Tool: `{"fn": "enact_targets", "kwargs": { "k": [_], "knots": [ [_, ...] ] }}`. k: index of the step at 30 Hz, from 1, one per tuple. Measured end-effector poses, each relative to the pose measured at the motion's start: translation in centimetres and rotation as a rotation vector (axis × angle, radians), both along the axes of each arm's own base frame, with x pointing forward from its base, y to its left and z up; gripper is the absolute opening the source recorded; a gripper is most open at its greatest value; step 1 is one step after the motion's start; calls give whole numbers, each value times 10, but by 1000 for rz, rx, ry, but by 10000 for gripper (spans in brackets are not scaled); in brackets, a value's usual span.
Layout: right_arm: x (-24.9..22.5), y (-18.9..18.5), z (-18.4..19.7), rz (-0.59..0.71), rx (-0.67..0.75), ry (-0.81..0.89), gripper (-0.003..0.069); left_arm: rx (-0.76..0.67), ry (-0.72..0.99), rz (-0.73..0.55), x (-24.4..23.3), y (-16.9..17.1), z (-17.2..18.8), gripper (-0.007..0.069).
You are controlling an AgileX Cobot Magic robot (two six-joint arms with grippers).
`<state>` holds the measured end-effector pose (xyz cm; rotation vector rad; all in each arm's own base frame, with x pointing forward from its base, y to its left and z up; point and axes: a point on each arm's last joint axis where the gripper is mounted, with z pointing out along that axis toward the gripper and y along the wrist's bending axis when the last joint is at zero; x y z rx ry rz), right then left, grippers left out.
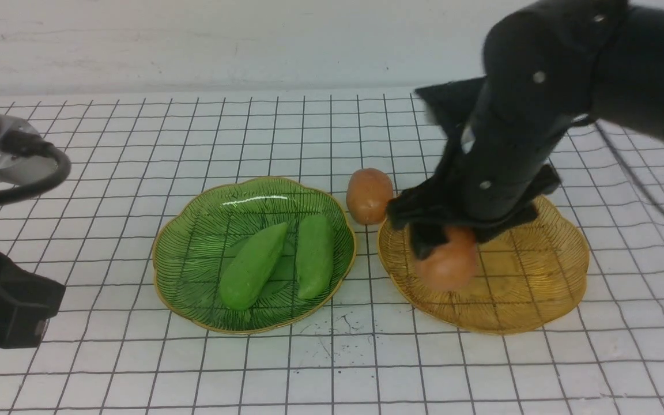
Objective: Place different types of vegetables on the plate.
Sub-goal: 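Put the potato onto the plate, then pick up the potato beside the plates and place it on a plate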
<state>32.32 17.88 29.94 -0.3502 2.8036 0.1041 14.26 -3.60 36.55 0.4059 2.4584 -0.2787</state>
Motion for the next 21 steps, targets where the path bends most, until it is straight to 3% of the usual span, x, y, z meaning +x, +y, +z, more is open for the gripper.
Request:
{"fn": "enact_targets", "kwargs": {
  "k": [7,14,17,21],
  "knots": [
    [43,-71,-29,-205,23,89,506,-54,65,-10,7,-6,-11,-8],
    [56,-92,-44,-261,30,115,531,-133,119,5,20,-12,-17,-8],
    [56,-91,-45,-252,38,119,584,-210,178,7,35,-20,-22,-8],
    [55,-91,-43,-211,32,115,590,-227,191,0,52,-30,-15,-8]
  ]
}}
